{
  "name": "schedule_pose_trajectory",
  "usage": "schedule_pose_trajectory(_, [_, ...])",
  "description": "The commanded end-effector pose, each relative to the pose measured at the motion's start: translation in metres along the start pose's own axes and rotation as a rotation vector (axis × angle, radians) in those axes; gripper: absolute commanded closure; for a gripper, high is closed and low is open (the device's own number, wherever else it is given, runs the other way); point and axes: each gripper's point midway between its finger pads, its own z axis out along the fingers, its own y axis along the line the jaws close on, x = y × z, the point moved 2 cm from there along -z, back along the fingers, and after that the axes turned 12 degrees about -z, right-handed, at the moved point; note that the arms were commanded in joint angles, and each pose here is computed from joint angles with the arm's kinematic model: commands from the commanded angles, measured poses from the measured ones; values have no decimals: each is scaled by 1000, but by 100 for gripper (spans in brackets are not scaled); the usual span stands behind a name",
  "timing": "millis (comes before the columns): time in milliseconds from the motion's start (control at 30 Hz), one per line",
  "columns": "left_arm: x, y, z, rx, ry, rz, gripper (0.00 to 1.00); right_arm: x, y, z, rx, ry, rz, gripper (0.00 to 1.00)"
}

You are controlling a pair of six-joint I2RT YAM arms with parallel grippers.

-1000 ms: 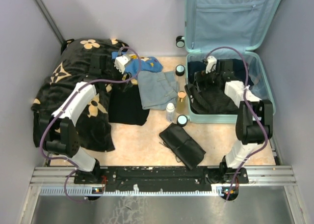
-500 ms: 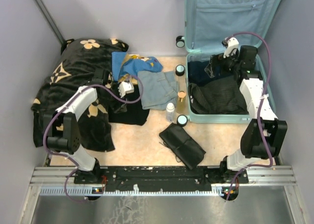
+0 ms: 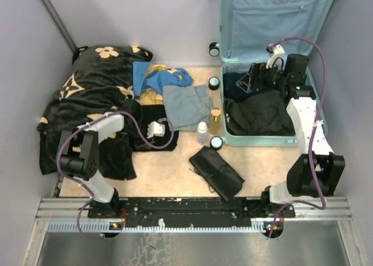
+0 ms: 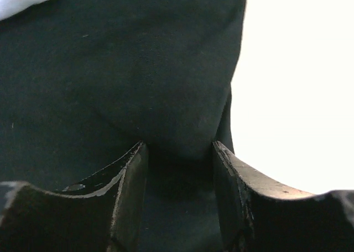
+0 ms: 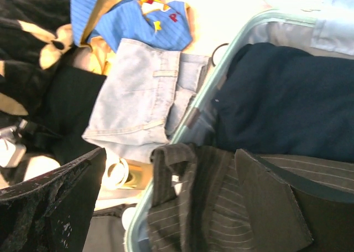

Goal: Pack the luggage

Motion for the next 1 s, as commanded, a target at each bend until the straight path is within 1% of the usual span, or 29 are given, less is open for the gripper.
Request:
schedule_pose_trajectory(0, [20, -89, 6, 235, 76, -43, 47, -24, 44, -19, -46, -72, 6, 1])
schedule_pose_trajectory(67, [22, -110, 8, 260, 88, -55, 49, -22, 62, -23, -70, -76, 5, 1])
schedule_pose_trajectory(133, [15, -124, 4, 277, 66, -75, 49, -19, 80, -22, -92, -68, 1, 2])
schedule_pose_trajectory(267, [14, -145, -6, 327, 57, -111, 50, -5, 111, -22, -149, -34, 14, 4])
schedule_pose_trajectory(367, [6, -150, -18, 321, 35, -105, 48, 8, 140, -23, -199, -3, -8, 6])
schedule_pose_trajectory(433, [-7, -147, -28, 294, -16, -117, 45, 16, 162, -23, -225, 2, -42, 6])
schedule_pose_trajectory(567, [-43, -117, -57, 193, -211, -225, 37, 31, 211, -22, -283, 9, -89, 5])
schedule_pose_trajectory(667, [-61, -90, -79, 108, -338, -322, 34, 43, 239, -15, -281, 14, -76, 2])
schedule_pose_trajectory(700, [-64, -82, -84, 80, -368, -363, 33, 49, 246, -11, -251, 23, -78, 2])
schedule_pose_trajectory(767, [-66, -63, -96, 10, -435, -465, 32, 51, 261, -4, -244, 4, -72, 1])
schedule_pose_trajectory(833, [-67, -45, -108, -51, -493, -544, 31, 58, 274, 6, -253, 15, -56, 1])
schedule_pose_trajectory(967, [-62, -16, -128, -186, -561, -710, 31, 77, 295, 34, -230, 111, -14, 3])
